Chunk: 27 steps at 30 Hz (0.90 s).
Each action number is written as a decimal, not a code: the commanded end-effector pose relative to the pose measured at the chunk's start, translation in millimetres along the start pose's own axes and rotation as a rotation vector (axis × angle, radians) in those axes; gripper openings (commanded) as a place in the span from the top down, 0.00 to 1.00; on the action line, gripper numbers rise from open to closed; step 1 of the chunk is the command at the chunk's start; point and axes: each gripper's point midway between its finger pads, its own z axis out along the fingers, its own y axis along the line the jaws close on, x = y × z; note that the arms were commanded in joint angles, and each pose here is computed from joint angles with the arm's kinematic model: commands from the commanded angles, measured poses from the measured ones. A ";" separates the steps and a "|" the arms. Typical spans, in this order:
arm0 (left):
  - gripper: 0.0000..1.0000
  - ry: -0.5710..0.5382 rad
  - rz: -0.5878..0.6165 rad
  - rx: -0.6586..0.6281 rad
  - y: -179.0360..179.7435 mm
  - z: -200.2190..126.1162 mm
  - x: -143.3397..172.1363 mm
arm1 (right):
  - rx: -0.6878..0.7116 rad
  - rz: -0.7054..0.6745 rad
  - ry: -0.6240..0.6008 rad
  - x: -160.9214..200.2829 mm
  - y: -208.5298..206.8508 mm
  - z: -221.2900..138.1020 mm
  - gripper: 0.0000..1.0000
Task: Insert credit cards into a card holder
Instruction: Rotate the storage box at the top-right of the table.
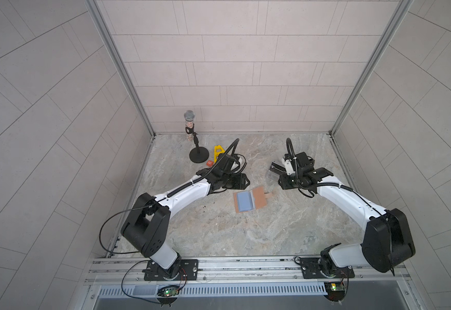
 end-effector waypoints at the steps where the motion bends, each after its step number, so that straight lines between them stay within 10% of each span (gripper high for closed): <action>1: 0.44 -0.013 -0.046 -0.013 -2.4 12.6 -13.1 | -0.026 -0.030 -0.044 -26.1 -10.2 -2.2 0.48; 11: 0.41 0.003 -0.079 0.008 -11.5 57.0 -39.5 | -0.092 -0.159 0.040 -58.2 -30.3 42.4 0.11; 27: 0.41 0.045 -0.069 0.005 -7.1 62.2 -32.6 | -0.182 -0.386 0.285 -66.4 -35.7 83.2 0.06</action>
